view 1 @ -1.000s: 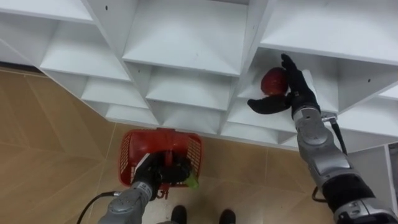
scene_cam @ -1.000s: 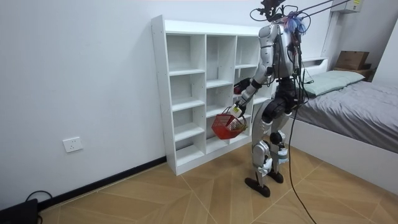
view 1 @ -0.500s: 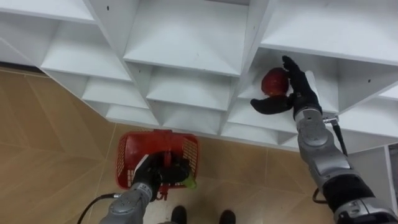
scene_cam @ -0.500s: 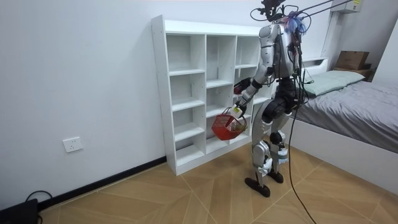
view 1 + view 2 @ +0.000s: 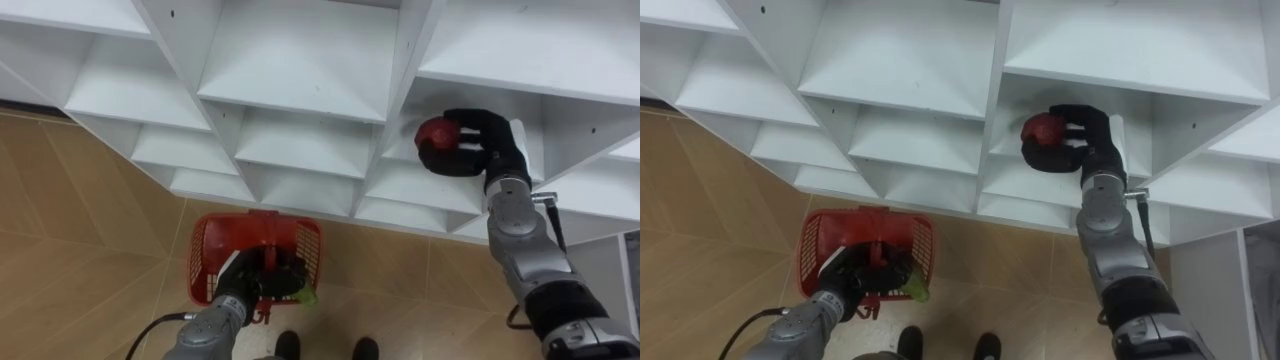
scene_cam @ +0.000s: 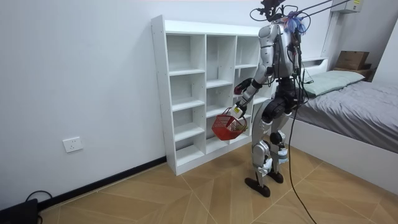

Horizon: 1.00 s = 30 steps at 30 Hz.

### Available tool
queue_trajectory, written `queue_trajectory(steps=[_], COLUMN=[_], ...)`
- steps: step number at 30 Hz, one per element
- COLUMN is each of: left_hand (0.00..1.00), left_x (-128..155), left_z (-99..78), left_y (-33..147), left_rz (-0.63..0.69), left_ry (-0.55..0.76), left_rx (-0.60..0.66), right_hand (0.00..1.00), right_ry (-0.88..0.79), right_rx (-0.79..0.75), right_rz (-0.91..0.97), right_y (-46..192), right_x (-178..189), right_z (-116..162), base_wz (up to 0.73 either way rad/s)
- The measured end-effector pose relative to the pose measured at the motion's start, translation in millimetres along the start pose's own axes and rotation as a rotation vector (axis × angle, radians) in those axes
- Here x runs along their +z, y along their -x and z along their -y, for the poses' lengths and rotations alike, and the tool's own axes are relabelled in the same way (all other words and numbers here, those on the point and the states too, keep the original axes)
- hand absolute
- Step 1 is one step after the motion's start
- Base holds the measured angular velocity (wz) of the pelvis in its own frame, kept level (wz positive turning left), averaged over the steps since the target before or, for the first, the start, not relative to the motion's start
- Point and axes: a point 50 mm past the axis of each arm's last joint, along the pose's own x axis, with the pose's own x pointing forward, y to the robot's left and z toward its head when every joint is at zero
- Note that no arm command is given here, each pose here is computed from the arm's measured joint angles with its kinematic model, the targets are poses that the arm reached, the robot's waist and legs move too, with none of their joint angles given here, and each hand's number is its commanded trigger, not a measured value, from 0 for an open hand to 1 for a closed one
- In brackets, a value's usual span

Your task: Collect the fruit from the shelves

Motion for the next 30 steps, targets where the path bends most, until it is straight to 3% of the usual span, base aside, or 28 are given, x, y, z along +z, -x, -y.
queue_trajectory(steps=[18,30], left_hand=[1.00,1.00], left_x=[0.2,1.8], left_z=[-0.7,2.1], left_y=[0.0,-0.7], left_rz=[0.000,0.005], left_ry=[0.003,0.001], left_rx=[0.001,-0.030], right_hand=[1.00,1.00], right_ry=[0.002,0.033], right_rx=[0.008,0.174], right_rz=[-0.006,0.048], right_y=[0.4,4.1], right_x=[-0.6,12.0], right_z=[-2.4,-24.1], base_wz=[-0.01,-0.03])
